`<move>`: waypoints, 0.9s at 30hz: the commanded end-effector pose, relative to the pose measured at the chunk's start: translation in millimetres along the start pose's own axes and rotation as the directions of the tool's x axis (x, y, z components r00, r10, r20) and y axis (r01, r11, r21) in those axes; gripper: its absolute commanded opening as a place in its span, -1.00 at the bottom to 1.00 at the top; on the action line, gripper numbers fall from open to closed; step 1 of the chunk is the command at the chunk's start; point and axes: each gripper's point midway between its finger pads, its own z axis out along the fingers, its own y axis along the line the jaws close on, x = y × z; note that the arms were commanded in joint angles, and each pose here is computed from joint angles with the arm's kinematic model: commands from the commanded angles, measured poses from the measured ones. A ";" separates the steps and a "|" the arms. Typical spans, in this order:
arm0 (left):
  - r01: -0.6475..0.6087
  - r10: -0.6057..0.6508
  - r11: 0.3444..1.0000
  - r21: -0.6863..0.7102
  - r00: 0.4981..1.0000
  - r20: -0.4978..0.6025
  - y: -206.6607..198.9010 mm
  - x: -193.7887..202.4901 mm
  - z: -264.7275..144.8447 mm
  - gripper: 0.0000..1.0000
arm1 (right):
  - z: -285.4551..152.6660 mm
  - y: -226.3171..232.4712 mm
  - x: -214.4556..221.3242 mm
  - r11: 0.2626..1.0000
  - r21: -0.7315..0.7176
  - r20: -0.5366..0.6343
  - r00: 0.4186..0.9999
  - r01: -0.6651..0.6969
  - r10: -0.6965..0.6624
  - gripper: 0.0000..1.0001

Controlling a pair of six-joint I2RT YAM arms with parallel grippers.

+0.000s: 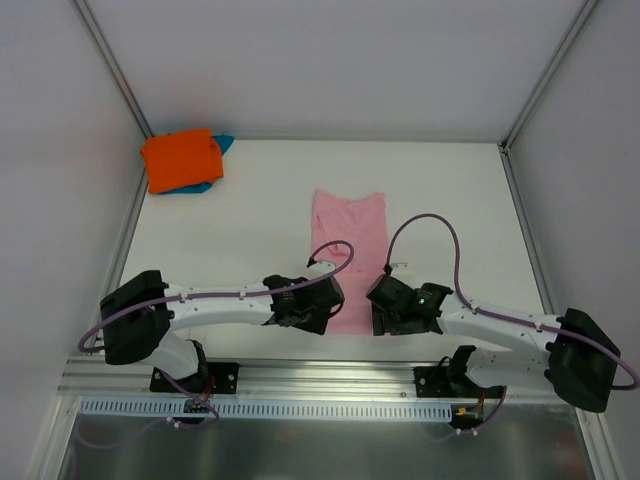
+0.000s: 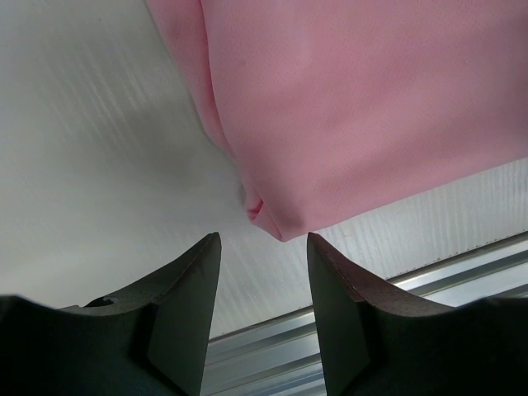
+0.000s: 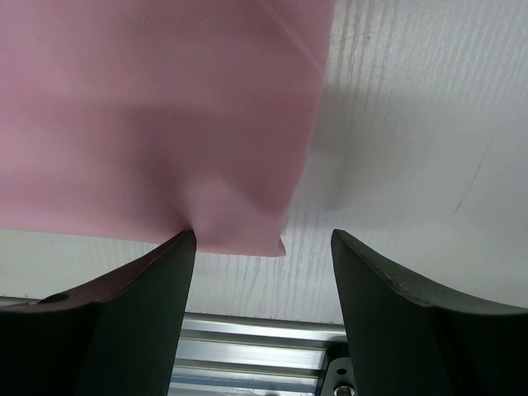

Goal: Fold and stack the t-shirts
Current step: Grab one side of the 2/3 rectangular tshirt with both arms

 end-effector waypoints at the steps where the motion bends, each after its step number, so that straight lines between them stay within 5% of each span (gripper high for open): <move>1: 0.016 -0.016 1.000 0.022 1.000 0.001 -11.8 -3.0 -2.1 -0.07 | 3.6 5.2 1.3 0.999 -0.001 0.011 0.999 -0.032 0.032 0.41; 19: 0.023 -0.023 1.000 -0.009 0.999 -0.039 -16.0 10.0 24.7 -0.07 | 11.6 7.4 10.3 0.999 -0.010 0.001 0.999 -0.037 0.037 0.36; 20: 0.022 -0.022 1.000 -0.010 0.999 -0.040 -15.7 10.2 24.6 -0.08 | 11.9 8.4 10.0 0.999 -0.014 0.003 0.999 -0.040 0.040 0.33; 23: 0.023 -0.024 1.000 -0.017 0.999 -0.040 -14.2 11.2 26.3 -0.10 | 13.5 8.8 10.5 0.999 -0.014 0.003 0.999 -0.044 0.044 -0.20; 27: 0.020 -0.021 0.999 -0.027 0.999 -0.044 -13.0 12.6 29.0 -0.55 | 16.2 9.3 12.6 0.999 -0.013 -0.006 0.999 -0.041 0.041 -0.38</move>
